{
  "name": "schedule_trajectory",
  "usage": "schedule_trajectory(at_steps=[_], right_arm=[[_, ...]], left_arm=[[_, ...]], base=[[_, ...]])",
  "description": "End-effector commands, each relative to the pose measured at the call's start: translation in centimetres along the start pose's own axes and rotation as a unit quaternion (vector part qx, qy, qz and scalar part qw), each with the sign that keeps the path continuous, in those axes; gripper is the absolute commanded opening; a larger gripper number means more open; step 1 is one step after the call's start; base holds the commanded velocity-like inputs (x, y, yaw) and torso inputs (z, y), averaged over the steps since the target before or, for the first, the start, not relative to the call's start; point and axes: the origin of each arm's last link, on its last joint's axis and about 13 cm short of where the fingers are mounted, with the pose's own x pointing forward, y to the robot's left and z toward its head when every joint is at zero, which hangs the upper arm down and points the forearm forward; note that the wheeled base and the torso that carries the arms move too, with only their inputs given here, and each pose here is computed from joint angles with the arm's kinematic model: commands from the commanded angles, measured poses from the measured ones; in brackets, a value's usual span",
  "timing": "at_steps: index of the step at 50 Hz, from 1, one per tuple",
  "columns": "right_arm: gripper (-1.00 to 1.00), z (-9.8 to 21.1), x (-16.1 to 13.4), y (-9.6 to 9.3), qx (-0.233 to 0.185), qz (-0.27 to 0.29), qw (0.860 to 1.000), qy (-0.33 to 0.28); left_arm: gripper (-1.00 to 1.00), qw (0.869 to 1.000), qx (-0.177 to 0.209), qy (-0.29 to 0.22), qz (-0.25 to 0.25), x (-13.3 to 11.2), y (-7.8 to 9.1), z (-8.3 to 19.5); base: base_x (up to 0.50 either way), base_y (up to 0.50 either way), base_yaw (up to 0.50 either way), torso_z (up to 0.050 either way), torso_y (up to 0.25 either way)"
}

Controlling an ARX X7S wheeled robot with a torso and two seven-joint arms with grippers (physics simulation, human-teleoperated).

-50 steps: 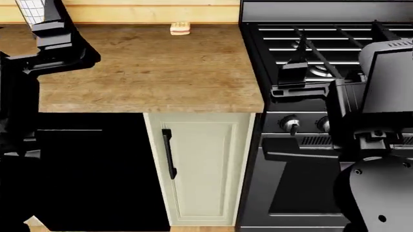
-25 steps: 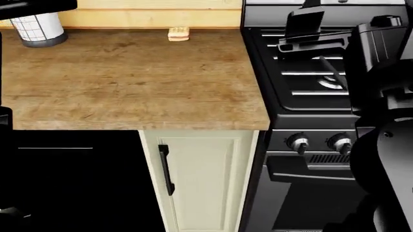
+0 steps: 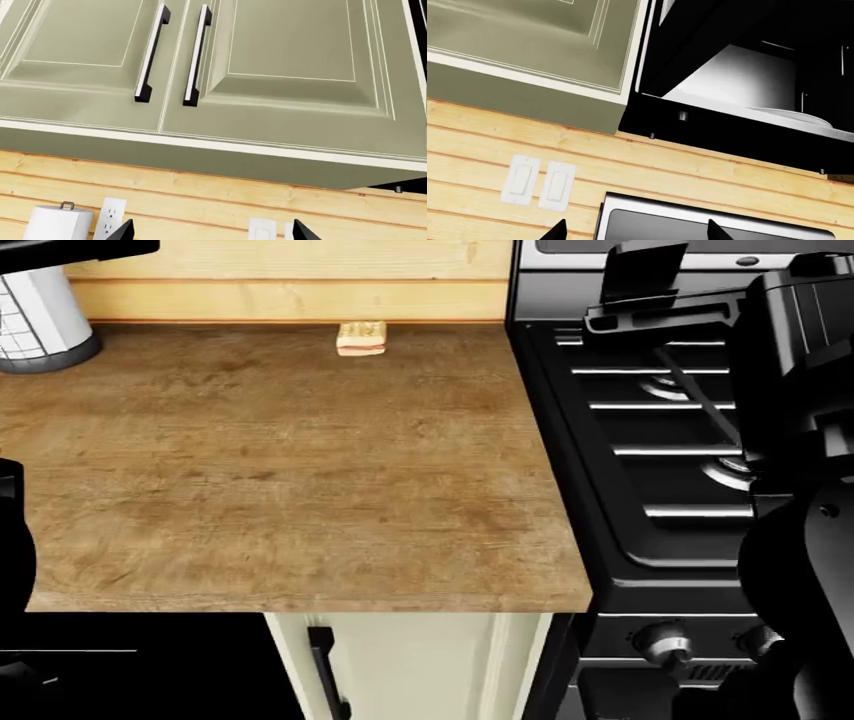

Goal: Close the microwave door

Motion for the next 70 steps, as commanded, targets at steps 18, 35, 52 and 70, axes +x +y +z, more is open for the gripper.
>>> schedule_trajectory(at_steps=[18,35,52,70], right_arm=[[1.0,0.2,-0.5,0.0,-0.018,-0.007,1.0,-0.002],[1.0,3.8,-0.9,-0.4,-0.071,-0.014,0.997,-0.031],[1.0,6.1,1.6,-0.6,-0.092,0.01,0.996,0.009],[1.0,7.9,3.8,-1.0,-0.095,0.028,0.995,0.014]], left_arm=[[1.0,1.0,-0.002,-0.008,0.013,0.0,0.1,-0.1],[1.0,1.0,-0.006,-0.009,0.017,0.0,0.2,-0.3],[1.0,1.0,-0.008,-0.002,0.017,-0.1,0.2,-0.6],[1.0,1.0,-0.011,0.001,0.015,0.0,0.1,-0.4]], base=[[0.23,0.0,0.0,0.0,0.001],[0.0,0.0,0.0,0.0,0.0],[0.0,0.0,0.0,0.0,0.0],[0.0,0.0,0.0,0.0,0.0]])
